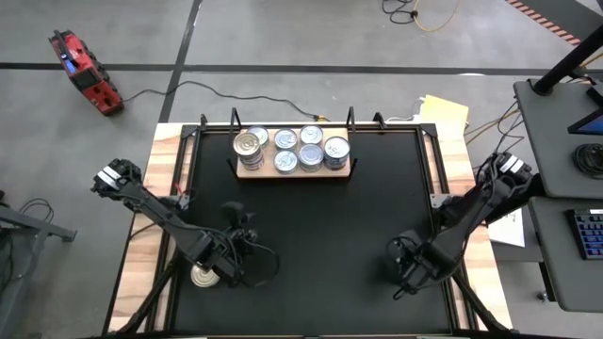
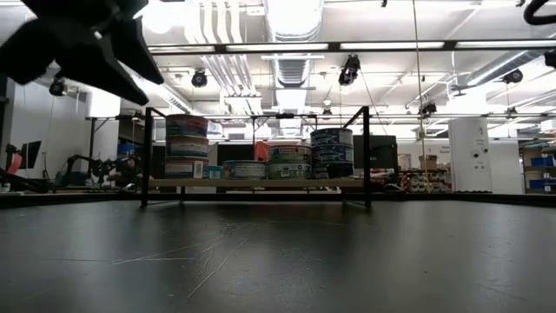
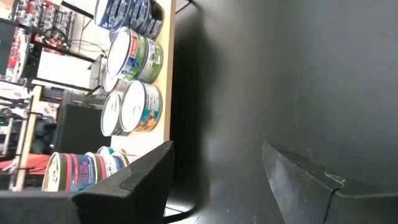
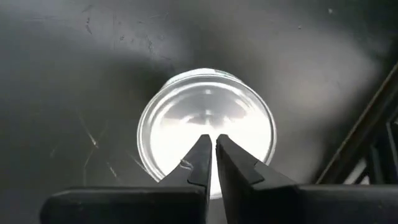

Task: Stack canned seafood by type on shelf
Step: Stack the green tuna can on top of the other green tuna cans on the shelf

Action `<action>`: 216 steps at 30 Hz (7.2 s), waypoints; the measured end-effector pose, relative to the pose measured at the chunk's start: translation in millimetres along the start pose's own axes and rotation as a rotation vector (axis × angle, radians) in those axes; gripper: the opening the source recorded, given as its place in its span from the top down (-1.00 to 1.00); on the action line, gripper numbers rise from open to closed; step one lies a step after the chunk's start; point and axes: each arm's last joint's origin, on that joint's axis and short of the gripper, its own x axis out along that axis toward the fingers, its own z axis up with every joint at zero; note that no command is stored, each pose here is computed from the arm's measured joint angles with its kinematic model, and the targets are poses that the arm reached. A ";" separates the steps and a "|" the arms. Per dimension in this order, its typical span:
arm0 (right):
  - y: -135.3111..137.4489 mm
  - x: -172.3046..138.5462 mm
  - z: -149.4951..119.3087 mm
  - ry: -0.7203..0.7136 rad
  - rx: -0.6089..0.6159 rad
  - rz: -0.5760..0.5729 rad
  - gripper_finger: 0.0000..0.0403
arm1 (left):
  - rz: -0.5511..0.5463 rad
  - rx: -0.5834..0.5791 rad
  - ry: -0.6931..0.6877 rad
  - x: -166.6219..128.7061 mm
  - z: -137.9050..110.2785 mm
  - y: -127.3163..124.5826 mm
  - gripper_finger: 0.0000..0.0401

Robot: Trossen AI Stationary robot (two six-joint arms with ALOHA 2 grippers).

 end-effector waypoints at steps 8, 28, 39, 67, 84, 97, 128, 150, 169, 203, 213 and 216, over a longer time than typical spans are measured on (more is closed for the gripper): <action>21.1 28.0 -9.2 0.004 -0.043 -0.031 0.95 | 0.010 0.053 0.015 15.0 -9.8 -4.7 -0.14; 78.6 29.8 18.6 -0.275 -0.228 0.115 0.94 | -0.219 0.007 -0.240 48.4 4.9 -17.4 -0.14; 133.1 27.7 87.7 -0.487 -0.552 0.371 0.94 | -0.234 -0.064 -0.316 53.2 7.4 -18.2 -0.14; 124.1 -3.7 102.6 -0.496 -0.744 0.166 0.94 | -0.216 -0.129 -0.511 119.5 30.7 -64.6 0.92; 126.2 30.5 120.2 -0.554 -0.620 0.481 0.94 | -0.270 -0.160 -0.475 129.7 23.6 -77.3 1.00; 124.0 23.7 126.1 -0.406 -0.538 0.567 0.79 | -0.307 -0.217 -0.463 129.3 16.8 -80.5 1.00; 108.6 53.4 132.8 -0.436 -0.317 0.746 -0.27 | -0.357 -0.291 -0.483 129.0 5.9 -82.5 1.00; 108.9 53.7 129.1 -0.437 -0.300 0.816 -0.42 | -0.384 -0.332 -0.474 129.2 3.2 -83.6 1.00; 107.7 58.7 122.5 -0.460 -0.277 0.811 -0.42 | -0.385 -0.339 -0.477 129.2 1.8 -83.8 1.00; 124.5 76.1 138.4 -0.459 -0.224 0.978 -0.25 | -0.402 -0.420 -0.502 128.1 -6.9 -83.4 1.00; 125.9 73.5 149.2 -0.485 -0.209 1.007 -0.19 | -0.400 -0.415 -0.534 127.0 -4.7 -82.5 1.00; 127.6 69.3 152.9 -0.525 -0.230 1.041 -0.13 | -0.396 -0.409 -0.540 127.1 -4.2 -82.2 1.00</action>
